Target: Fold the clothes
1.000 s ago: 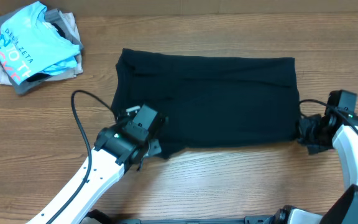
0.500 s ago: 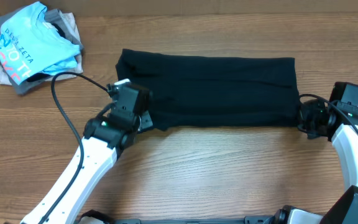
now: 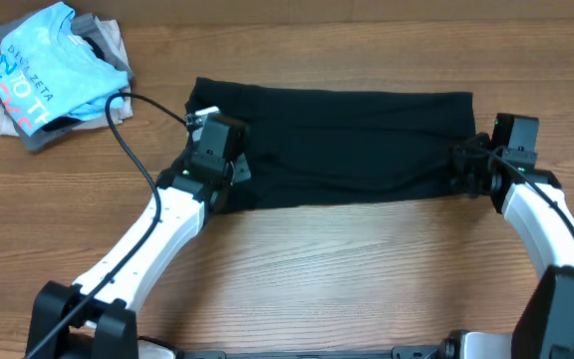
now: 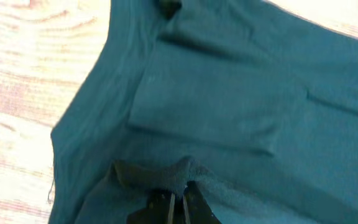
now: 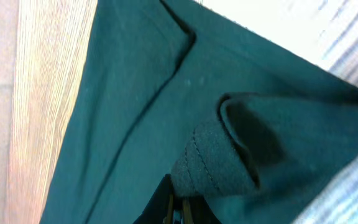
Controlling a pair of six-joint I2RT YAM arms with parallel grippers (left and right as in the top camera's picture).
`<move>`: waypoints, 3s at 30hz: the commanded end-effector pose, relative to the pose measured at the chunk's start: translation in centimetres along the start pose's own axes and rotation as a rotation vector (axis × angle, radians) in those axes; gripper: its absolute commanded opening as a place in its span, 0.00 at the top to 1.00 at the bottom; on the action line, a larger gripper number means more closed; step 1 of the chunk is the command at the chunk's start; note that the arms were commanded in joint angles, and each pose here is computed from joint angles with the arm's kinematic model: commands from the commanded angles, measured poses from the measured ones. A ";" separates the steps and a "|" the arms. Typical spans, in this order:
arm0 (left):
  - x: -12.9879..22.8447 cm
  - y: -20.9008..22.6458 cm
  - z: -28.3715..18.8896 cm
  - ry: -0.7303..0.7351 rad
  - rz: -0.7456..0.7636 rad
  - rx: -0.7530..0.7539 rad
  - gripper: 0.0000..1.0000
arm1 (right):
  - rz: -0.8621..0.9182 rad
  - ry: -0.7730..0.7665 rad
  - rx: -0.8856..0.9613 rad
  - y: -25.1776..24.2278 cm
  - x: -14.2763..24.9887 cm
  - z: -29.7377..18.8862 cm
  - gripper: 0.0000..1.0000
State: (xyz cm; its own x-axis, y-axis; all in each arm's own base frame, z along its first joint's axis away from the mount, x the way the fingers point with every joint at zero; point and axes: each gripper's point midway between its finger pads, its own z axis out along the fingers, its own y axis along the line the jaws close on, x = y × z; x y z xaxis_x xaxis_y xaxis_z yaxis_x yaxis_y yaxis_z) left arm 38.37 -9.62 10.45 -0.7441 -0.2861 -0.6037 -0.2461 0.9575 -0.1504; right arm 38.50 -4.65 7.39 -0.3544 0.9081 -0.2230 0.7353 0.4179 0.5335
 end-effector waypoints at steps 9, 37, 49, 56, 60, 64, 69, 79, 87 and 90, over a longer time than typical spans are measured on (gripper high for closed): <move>-2.7 2.0 3.3 -0.071 0.016 -0.059 0.93 | 0.005 -0.128 -0.055 2.0 -2.9 0.1 0.96; -5.4 1.6 4.7 -0.165 -0.018 -0.008 0.73 | -0.023 -0.195 -0.154 4.3 -4.3 3.9 0.53; -5.0 0.6 3.8 -0.067 0.081 0.022 0.51 | -0.233 -0.174 -0.008 6.1 -8.5 -0.1 0.00; -3.1 -1.1 3.2 0.052 0.120 0.122 0.47 | -0.369 -0.123 0.028 5.1 -10.0 -1.3 0.02; -2.1 -2.7 2.9 0.102 0.150 0.224 0.45 | -0.416 -0.032 -0.024 4.4 -9.4 0.2 0.10; -1.2 -4.3 2.4 0.137 0.196 0.323 0.45 | -0.414 0.075 -0.132 5.4 -7.6 0.5 0.12; 0.0 -3.8 2.4 0.196 0.106 0.290 0.40 | -0.429 0.117 -0.153 6.2 -5.9 0.6 0.11; 3.5 -5.9 2.7 0.376 -0.167 0.318 0.36 | -0.474 0.154 -0.165 7.4 -3.4 0.9 0.07; 6.0 -7.0 4.0 0.458 -0.252 0.295 0.38 | -0.481 0.160 -0.166 7.6 -3.1 0.9 0.05; 6.1 -7.1 4.3 0.463 -0.288 0.284 0.38 | -0.480 0.157 -0.159 7.4 -3.1 1.0 0.05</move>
State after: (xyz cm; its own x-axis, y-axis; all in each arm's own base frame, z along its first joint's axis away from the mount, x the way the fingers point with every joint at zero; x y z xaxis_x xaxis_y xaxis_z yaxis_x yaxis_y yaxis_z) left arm 37.76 -17.37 4.41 -0.9021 -0.4023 -0.1559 -0.2897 0.8326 -0.4721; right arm 45.24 -4.48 10.56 -0.7228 0.6064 -0.3314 0.3960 0.7565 0.5205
